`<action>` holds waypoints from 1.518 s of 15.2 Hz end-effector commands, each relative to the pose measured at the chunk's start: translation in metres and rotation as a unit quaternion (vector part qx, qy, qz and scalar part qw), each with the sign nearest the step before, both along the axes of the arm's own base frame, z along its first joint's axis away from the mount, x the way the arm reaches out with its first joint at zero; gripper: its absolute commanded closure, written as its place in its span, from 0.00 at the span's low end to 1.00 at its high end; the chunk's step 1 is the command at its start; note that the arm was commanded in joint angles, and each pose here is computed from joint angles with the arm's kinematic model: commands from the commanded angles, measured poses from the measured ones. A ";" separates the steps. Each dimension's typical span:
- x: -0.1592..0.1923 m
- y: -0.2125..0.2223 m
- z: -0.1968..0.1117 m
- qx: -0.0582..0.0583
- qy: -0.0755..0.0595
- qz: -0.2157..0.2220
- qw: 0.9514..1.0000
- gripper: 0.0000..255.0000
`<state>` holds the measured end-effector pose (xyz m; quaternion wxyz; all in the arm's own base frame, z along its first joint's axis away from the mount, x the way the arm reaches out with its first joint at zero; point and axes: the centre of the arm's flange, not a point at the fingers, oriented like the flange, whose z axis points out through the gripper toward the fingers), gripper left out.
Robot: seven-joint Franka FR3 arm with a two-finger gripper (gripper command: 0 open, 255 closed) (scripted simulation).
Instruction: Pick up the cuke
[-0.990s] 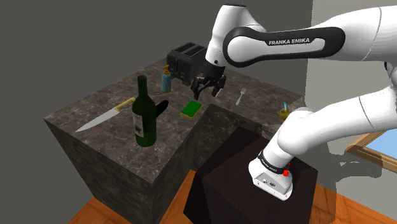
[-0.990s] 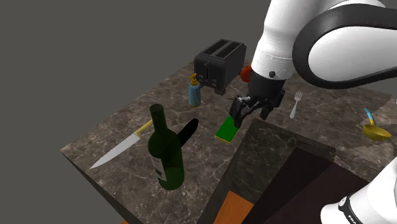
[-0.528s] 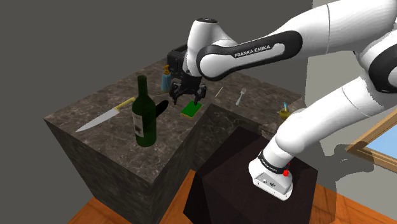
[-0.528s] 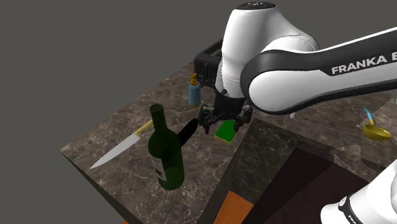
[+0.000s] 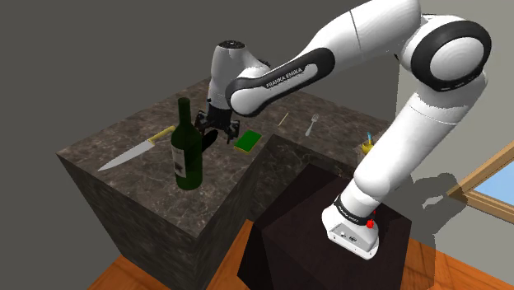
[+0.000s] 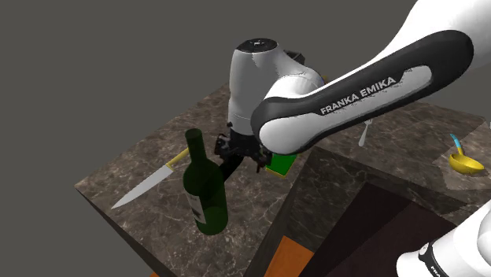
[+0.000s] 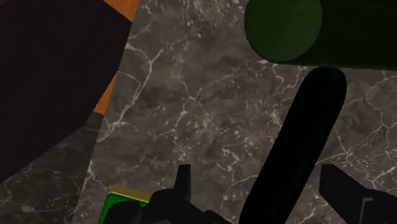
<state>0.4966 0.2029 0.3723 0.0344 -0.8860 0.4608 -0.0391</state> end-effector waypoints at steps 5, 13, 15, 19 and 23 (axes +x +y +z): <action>0.066 0.008 -0.043 0.007 -0.005 -0.127 0.992 0.00; 0.078 0.008 -0.082 0.008 -0.006 -0.150 0.989 0.00; 0.078 0.008 -0.091 0.008 -0.006 -0.150 0.989 0.00; 0.079 0.008 -0.091 0.008 -0.006 -0.150 0.989 1.00; 0.078 0.008 -0.090 0.008 -0.006 -0.150 0.989 1.00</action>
